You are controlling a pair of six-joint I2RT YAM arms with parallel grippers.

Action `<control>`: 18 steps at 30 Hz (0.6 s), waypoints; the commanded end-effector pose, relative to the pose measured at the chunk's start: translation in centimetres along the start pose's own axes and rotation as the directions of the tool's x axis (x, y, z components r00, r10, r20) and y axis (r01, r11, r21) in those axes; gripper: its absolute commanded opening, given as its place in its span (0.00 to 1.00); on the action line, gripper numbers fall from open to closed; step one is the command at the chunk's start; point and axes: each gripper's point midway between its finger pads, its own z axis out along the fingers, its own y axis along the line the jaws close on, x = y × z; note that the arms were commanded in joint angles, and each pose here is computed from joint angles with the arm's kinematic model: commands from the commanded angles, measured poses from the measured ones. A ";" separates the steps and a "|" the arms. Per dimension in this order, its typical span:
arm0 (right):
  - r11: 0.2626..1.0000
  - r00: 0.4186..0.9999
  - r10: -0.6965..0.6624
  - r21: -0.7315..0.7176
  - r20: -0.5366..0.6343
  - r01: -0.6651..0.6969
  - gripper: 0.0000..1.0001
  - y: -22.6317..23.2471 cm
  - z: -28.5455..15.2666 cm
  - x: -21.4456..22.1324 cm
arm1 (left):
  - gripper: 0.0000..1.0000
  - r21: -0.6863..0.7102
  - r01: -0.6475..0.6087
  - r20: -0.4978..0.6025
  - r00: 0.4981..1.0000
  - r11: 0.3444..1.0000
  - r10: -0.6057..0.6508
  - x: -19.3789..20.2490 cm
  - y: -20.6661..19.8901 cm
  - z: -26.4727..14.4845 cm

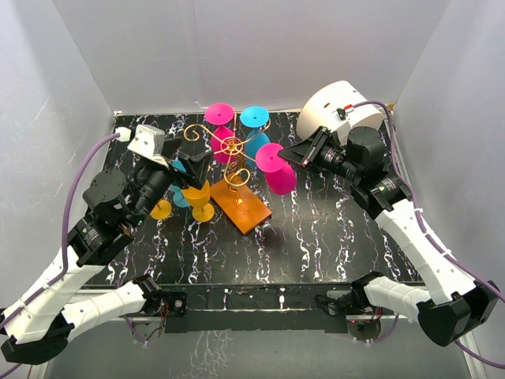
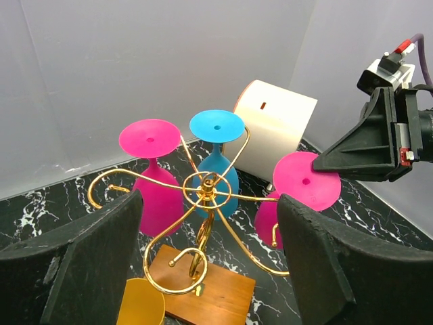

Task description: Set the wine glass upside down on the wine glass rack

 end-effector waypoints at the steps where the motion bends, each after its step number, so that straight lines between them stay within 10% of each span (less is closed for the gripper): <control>1: 0.999 0.993 -0.034 -0.004 0.111 0.034 0.00 0.9 -0.4 -2.2 | 0.79 -0.008 -0.007 0.014 1.000 1.000 0.008 -0.3 0.2 -0.2; 18: 0.999 0.982 -0.025 -0.022 0.188 0.030 0.00 1.7 1.1 -4.6 | 0.79 -0.021 -0.005 -0.001 1.000 1.000 0.005 0.2 0.6 -0.7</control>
